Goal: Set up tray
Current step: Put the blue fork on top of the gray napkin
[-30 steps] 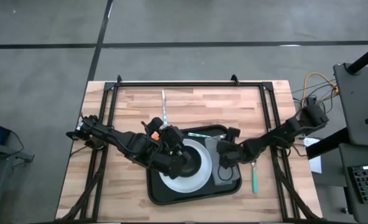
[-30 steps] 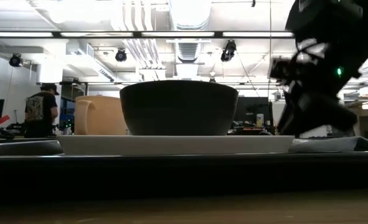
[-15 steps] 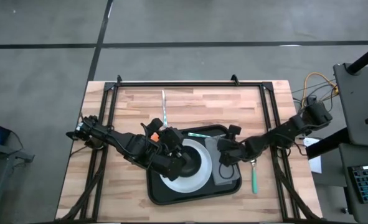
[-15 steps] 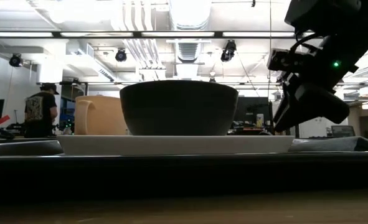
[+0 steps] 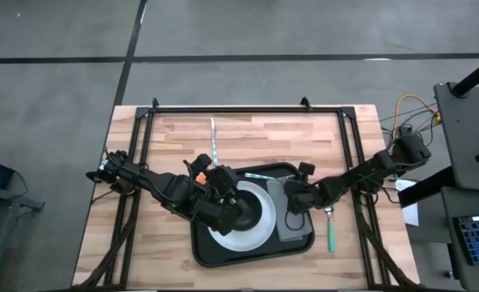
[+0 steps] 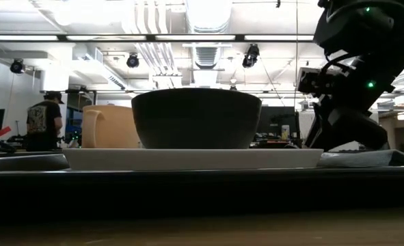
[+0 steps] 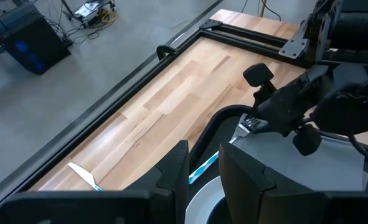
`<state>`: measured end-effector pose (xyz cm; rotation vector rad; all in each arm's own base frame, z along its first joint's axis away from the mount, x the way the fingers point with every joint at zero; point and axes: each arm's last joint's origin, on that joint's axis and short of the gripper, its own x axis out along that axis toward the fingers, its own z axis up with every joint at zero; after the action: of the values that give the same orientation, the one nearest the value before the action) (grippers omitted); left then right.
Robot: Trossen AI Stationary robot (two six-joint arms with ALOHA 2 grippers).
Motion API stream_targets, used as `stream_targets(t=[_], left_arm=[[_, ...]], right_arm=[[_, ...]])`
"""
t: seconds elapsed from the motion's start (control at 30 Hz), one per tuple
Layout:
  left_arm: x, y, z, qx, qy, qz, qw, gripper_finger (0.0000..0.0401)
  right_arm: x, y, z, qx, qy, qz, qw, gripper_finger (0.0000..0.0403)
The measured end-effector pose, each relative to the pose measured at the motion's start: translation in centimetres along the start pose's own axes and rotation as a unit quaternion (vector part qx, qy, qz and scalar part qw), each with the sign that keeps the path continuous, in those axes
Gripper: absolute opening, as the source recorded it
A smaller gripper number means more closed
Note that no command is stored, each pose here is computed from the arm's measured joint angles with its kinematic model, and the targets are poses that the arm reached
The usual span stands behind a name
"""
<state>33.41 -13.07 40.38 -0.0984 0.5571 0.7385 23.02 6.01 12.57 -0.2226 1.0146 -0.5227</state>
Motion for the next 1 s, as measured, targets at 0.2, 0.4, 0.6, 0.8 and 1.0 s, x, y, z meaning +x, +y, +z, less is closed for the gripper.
stream_targets(t=[0.2,0.4,0.6,0.8,1.0], left_arm=[[0.0,0.0,0.0,0.0,0.0,0.0,1.0,0.007],[-0.2,0.0,-0.1,0.0,-0.001,-0.003,1.0,0.007],[-0.3,0.0,0.0,0.001,-0.001,-0.004,1.0,0.007],[-0.3,0.0,0.0,0.004,-0.001,-0.003,1.0,0.007],[-0.3,0.2,-0.2,0.018,0.005,0.004,1.0,0.007]], right_arm=[[1.0,-0.7,-0.6,0.014,0.005,-0.011,1.0,0.0139],[1.4,-0.9,-0.3,-0.001,-0.012,-0.009,1.0,0.0109],[1.3,-0.9,0.2,-0.006,-0.016,-0.007,1.0,0.0018],[0.5,-1.4,0.6,-0.01,0.002,-0.034,0.999,0.0008],[-2.9,-3.7,2.6,-0.02,0.004,-0.08,0.997,0.0008]])
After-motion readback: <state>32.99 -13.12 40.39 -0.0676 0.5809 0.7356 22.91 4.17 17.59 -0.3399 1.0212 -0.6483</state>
